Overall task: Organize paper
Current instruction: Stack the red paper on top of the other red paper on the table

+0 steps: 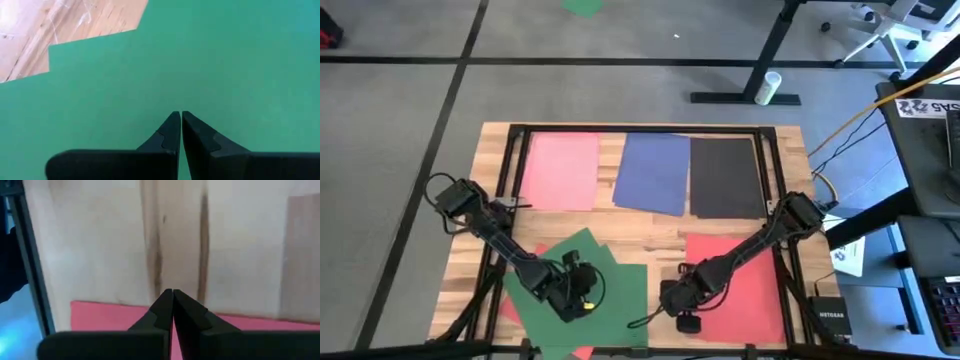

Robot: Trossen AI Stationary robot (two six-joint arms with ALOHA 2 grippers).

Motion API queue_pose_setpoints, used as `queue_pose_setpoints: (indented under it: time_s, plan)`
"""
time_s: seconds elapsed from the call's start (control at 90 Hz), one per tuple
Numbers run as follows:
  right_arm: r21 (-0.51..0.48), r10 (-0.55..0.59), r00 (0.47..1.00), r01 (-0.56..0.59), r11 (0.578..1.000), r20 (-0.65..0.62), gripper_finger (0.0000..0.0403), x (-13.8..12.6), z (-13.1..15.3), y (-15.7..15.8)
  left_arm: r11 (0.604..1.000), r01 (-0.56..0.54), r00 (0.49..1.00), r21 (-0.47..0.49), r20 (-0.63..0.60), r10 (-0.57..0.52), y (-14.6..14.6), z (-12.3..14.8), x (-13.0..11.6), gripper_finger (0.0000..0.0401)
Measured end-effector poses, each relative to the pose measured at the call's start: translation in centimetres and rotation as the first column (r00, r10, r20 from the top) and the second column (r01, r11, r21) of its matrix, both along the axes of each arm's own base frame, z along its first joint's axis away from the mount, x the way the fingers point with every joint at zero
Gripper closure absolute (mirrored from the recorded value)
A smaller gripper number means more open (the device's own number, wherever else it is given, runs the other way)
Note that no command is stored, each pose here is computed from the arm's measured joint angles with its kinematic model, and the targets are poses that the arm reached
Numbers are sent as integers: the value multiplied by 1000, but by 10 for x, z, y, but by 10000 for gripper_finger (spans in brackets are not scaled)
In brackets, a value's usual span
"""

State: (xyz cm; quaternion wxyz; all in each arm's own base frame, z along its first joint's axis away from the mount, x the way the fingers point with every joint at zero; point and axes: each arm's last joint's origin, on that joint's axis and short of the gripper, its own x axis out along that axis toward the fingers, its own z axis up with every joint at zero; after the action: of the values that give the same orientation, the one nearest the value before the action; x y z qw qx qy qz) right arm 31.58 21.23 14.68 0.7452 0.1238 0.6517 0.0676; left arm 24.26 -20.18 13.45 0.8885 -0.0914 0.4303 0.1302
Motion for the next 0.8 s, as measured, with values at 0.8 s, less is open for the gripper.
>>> queue_pose_setpoints:
  time_s: [0.8]
  plan:
    - [-28, 30, 976, -37, 999, -215, 403, -12, -8, 0, 1000, 1, 1000, 1, -2, -1, 0, 0, -1, 401]
